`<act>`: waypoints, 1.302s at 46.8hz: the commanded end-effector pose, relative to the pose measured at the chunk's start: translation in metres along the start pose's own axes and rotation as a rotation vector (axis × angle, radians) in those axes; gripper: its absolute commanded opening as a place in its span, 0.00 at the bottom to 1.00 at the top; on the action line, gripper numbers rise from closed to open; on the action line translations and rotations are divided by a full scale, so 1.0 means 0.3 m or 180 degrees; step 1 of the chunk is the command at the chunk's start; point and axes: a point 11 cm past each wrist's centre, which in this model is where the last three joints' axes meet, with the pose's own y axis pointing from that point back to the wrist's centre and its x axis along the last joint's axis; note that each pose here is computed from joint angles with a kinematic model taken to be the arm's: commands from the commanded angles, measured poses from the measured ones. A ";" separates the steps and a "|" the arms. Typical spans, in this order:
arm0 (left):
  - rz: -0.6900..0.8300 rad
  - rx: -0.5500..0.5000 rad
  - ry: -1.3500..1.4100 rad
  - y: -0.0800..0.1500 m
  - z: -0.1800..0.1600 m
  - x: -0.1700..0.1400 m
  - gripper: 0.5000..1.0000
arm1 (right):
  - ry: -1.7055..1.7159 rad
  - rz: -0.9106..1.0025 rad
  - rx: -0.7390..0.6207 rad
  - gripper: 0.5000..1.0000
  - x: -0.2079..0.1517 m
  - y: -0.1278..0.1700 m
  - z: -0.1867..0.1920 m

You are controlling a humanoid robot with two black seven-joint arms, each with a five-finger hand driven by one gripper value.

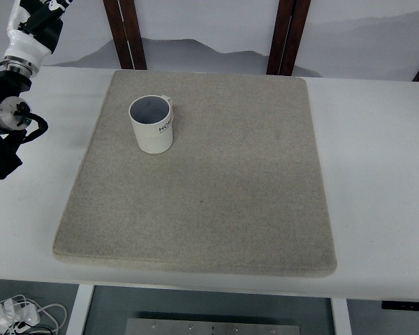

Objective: Flip white cup upright

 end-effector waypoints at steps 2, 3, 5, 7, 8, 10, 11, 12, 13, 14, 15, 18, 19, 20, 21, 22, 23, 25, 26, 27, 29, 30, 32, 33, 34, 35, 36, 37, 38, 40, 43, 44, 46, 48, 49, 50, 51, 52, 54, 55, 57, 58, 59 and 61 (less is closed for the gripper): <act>0.0081 0.0174 0.0086 0.012 -0.037 0.014 1.00 | 0.0000 0.0000 0.0000 0.90 0.000 0.000 0.000; 0.0089 0.0190 0.0115 0.013 -0.042 0.013 1.00 | 0.0000 0.0000 0.0000 0.90 0.000 0.000 0.000; 0.0129 0.0239 0.0165 0.023 -0.057 0.022 1.00 | -0.0005 0.0000 0.0001 0.90 0.000 0.000 0.000; 0.0172 0.0268 0.0226 0.031 -0.066 0.032 1.00 | -0.0010 0.0000 0.0001 0.90 0.000 0.000 0.000; 0.0184 0.0304 0.0247 0.033 -0.072 0.034 1.00 | -0.0010 0.0000 0.0002 0.90 0.000 0.000 0.000; 0.0213 0.0362 0.0321 0.035 -0.080 0.037 1.00 | -0.0019 0.0000 0.0003 0.90 0.000 0.000 -0.001; 0.0227 0.0390 0.0357 0.036 -0.084 0.038 1.00 | -0.0024 -0.0001 0.0004 0.90 0.000 0.000 -0.001; 0.0241 0.0419 0.0407 0.035 -0.088 0.038 1.00 | -0.0024 -0.0001 0.0004 0.90 0.000 0.000 -0.001; 0.0267 0.0443 0.0459 0.036 -0.092 0.039 1.00 | -0.0024 -0.0001 0.0004 0.90 0.000 0.000 -0.001; 0.0296 0.0457 0.0516 0.038 -0.095 0.044 1.00 | -0.0024 -0.0001 0.0004 0.90 0.000 0.000 -0.001; 0.0320 0.0476 0.0570 0.039 -0.097 0.046 1.00 | -0.0029 -0.0001 0.0005 0.90 0.000 0.000 -0.002; 0.0381 0.0575 0.0717 0.047 -0.120 0.050 1.00 | -0.0029 -0.0001 0.0005 0.90 0.000 0.000 -0.002; 0.0396 0.0615 0.0769 0.051 -0.133 0.048 1.00 | -0.0034 -0.0001 0.0005 0.90 0.000 0.000 -0.002; 0.0411 0.0651 0.0818 0.053 -0.144 0.045 1.00 | -0.0034 -0.0001 0.0006 0.90 0.000 0.000 -0.002; 0.0421 0.0671 0.0865 0.053 -0.150 0.042 1.00 | -0.0038 -0.0001 0.0006 0.90 0.000 0.000 -0.002; 0.0434 0.0693 0.0912 0.054 -0.157 0.040 1.00 | -0.0038 -0.0001 0.0006 0.90 0.000 0.000 -0.002; 0.0451 0.0704 0.0952 0.056 -0.160 0.042 1.00 | -0.0038 -0.0006 0.0006 0.90 -0.001 0.000 -0.002; 0.0479 0.0714 0.1046 0.056 -0.162 0.042 1.00 | -0.0038 -0.0006 0.0005 0.90 -0.001 0.000 -0.002; 0.0488 0.0718 0.1101 0.056 -0.167 0.040 1.00 | -0.0038 -0.0011 0.0005 0.90 -0.001 0.000 -0.002; 0.0499 0.0713 0.1162 0.057 -0.173 0.036 1.00 | -0.0038 -0.0011 0.0005 0.90 -0.001 0.000 -0.002; 0.0544 0.0697 0.1287 0.066 -0.189 0.038 1.00 | -0.0038 -0.0020 0.0005 0.90 -0.002 0.000 -0.002; 0.0578 0.0687 0.1339 0.075 -0.196 0.047 1.00 | -0.0038 -0.0020 0.0005 0.90 -0.002 0.000 -0.002; 0.0617 0.0656 0.1411 0.079 -0.195 0.055 1.00 | -0.0038 -0.0020 0.0005 0.90 -0.002 0.000 -0.002; 0.0636 0.0649 0.1442 0.080 -0.198 0.055 1.00 | -0.0038 -0.0025 0.0005 0.90 -0.003 0.000 -0.002; 0.0650 0.0655 0.1467 0.081 -0.204 0.054 1.00 | -0.0038 -0.0025 0.0005 0.90 -0.003 0.000 -0.002; 0.0674 0.0663 0.1494 0.083 -0.214 0.051 1.00 | -0.0038 -0.0025 0.0005 0.90 -0.003 0.000 -0.002; 0.0695 0.0682 0.1517 0.086 -0.228 0.045 1.00 | -0.0038 -0.0025 0.0005 0.90 -0.003 0.000 -0.002; 0.0723 0.0694 0.1531 0.088 -0.236 0.045 1.00 | -0.0038 -0.0025 0.0005 0.90 -0.003 0.000 -0.002; 0.0751 0.0701 0.1539 0.089 -0.242 0.045 1.00 | -0.0038 -0.0030 0.0005 0.90 -0.003 0.000 -0.002; 0.0785 0.0695 0.1547 0.091 -0.243 0.050 1.00 | -0.0033 -0.0030 0.0005 0.90 -0.003 0.000 -0.002; 0.0791 0.0680 0.1578 0.091 -0.244 0.049 1.00 | -0.0033 -0.0030 0.0005 0.90 -0.003 0.000 -0.002; 0.0798 0.0676 0.1588 0.091 -0.243 0.050 1.00 | -0.0034 -0.0030 0.0000 0.90 -0.004 0.000 0.001; 0.0792 0.0678 0.1621 0.089 -0.246 0.044 1.00 | -0.0034 -0.0030 0.0000 0.90 -0.004 0.000 0.001; 0.0781 0.0714 0.1658 0.089 -0.257 0.034 1.00 | -0.0033 -0.0030 0.0005 0.90 -0.003 0.000 -0.002; 0.0783 0.0719 0.1687 0.089 -0.261 0.031 1.00 | -0.0034 -0.0030 0.0000 0.90 -0.004 0.000 0.001; 0.0784 0.0717 0.1707 0.088 -0.259 0.031 1.00 | -0.0035 -0.0031 -0.0004 0.90 -0.004 0.000 0.004; 0.0788 0.0705 0.1725 0.087 -0.257 0.032 1.00 | -0.0035 -0.0031 -0.0009 0.90 -0.004 0.000 0.007; 0.0788 0.0702 0.1748 0.086 -0.258 0.030 1.00 | -0.0035 -0.0031 -0.0009 0.90 -0.004 0.000 0.007; 0.0789 0.0689 0.1776 0.084 -0.255 0.029 1.00 | -0.0035 -0.0031 -0.0009 0.90 -0.004 0.000 0.007; 0.0787 0.0694 0.1777 0.084 -0.256 0.029 1.00 | -0.0035 -0.0031 -0.0009 0.90 -0.004 0.000 0.007; 0.0786 0.0699 0.1778 0.084 -0.256 0.029 1.00 | -0.0041 -0.0031 -0.0014 0.90 -0.004 0.000 0.010; 0.0790 0.0698 0.1776 0.085 -0.256 0.030 1.00 | -0.0041 -0.0031 -0.0014 0.90 -0.004 0.000 0.010; 0.0785 0.0703 0.1778 0.084 -0.257 0.028 1.00 | -0.0042 -0.0031 -0.0019 0.90 -0.004 0.000 0.013; 0.0789 0.0705 0.1778 0.085 -0.257 0.029 1.00 | -0.0042 -0.0031 -0.0019 0.90 -0.004 0.000 0.013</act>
